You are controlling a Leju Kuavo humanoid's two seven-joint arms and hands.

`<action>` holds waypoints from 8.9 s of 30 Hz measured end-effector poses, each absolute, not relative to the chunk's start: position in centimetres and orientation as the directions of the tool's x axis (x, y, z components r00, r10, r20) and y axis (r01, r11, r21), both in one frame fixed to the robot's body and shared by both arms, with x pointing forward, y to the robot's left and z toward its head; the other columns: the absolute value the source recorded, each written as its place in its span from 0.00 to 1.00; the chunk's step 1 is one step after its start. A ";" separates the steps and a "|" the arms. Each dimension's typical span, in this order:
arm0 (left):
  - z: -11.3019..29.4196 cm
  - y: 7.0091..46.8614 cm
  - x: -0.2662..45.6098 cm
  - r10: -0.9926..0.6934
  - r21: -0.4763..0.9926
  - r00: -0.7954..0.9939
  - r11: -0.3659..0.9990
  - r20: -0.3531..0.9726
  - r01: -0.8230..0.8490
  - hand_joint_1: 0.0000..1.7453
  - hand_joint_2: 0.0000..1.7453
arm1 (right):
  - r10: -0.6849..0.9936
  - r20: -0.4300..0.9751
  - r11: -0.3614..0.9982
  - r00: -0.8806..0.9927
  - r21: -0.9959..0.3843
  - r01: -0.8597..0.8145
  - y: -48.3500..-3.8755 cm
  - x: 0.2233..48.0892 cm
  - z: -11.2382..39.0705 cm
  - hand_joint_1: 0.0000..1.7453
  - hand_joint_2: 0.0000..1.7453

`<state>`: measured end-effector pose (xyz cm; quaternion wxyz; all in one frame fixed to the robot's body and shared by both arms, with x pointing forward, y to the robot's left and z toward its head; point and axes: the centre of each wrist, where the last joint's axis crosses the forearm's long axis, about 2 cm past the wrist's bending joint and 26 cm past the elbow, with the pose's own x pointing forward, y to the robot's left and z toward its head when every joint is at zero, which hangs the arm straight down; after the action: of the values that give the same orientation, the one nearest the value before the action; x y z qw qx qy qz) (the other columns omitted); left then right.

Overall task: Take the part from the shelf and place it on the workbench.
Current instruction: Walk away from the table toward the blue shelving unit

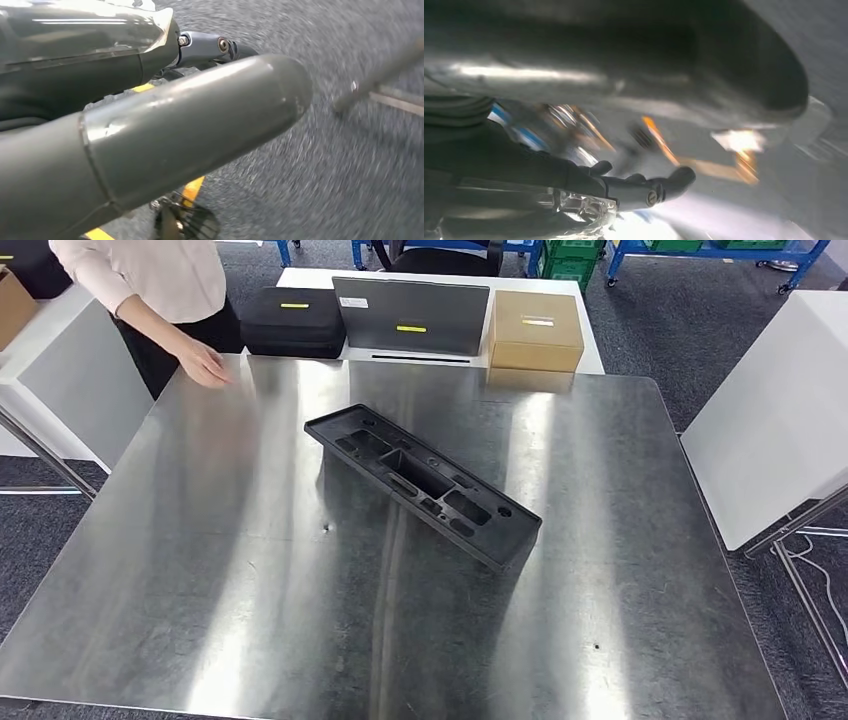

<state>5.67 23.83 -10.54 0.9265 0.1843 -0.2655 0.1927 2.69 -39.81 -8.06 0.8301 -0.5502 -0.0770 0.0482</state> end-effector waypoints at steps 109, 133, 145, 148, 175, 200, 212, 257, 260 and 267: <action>-10.9 28.6 5.4 -0.083 0.254 0.810 0.963 0.581 -0.083 0.00 0.00 | 0.066 0.022 0.988 0.998 -0.142 -0.062 -28.4 5.5 -11.0 0.00 0.00; -10.9 28.4 5.3 -0.088 0.261 0.811 0.962 0.579 -0.083 0.00 0.00 | 0.085 0.015 0.986 0.996 -0.147 -0.082 -28.4 5.7 -11.0 0.00 0.00; -10.9 28.3 5.6 -0.081 0.258 0.808 0.962 0.584 -0.091 0.00 0.00 | 0.091 0.008 0.984 0.996 -0.152 -0.089 -28.5 5.6 -11.0 0.00 0.00; -10.9 28.4 5.6 -0.079 0.260 0.809 0.961 0.583 -0.093 0.00 0.00 | 0.095 0.007 0.984 0.995 -0.151 -0.093 -28.4 5.6 -11.0 0.00 0.00; -10.9 28.4 5.8 -0.087 0.259 0.802 0.962 0.591 -0.086 0.00 0.00 | 0.083 0.007 0.984 0.997 -0.156 -0.081 -28.3 5.7 -11.0 0.00 0.00; -10.9 28.5 5.6 -0.094 0.263 0.800 0.961 0.593 -0.082 0.00 0.00 | 0.082 0.012 0.985 0.997 -0.150 -0.080 -28.4 5.8 -10.9 0.00 0.00; -10.9 28.5 5.9 -0.107 0.257 0.792 0.964 0.601 -0.064 0.00 0.00 | 0.064 0.015 0.987 0.998 -0.149 -0.061 -28.2 5.4 -11.0 0.00 0.00; -10.9 28.2 5.4 -0.113 0.252 0.792 0.966 0.599 -0.052 0.00 0.00 | 0.061 0.017 0.986 0.998 -0.154 -0.058 -27.8 4.9 -11.0 0.00 0.00; -10.9 28.3 5.5 -0.114 0.253 0.792 0.966 0.599 -0.052 0.00 0.00 | 0.060 0.016 0.987 0.998 -0.153 -0.057 -27.8 4.9 -11.0 0.00 0.00; -10.9 28.5 5.9 -0.125 0.258 0.787 0.965 0.605 -0.045 0.00 0.00 | 0.053 0.018 0.988 0.998 -0.147 -0.050 -27.5 4.9 -11.0 0.00 0.00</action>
<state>5.88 28.48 -10.88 0.9362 0.1302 -0.3259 -0.0212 4.93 -27.51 -11.03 0.9969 -0.0733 -0.0108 0.0260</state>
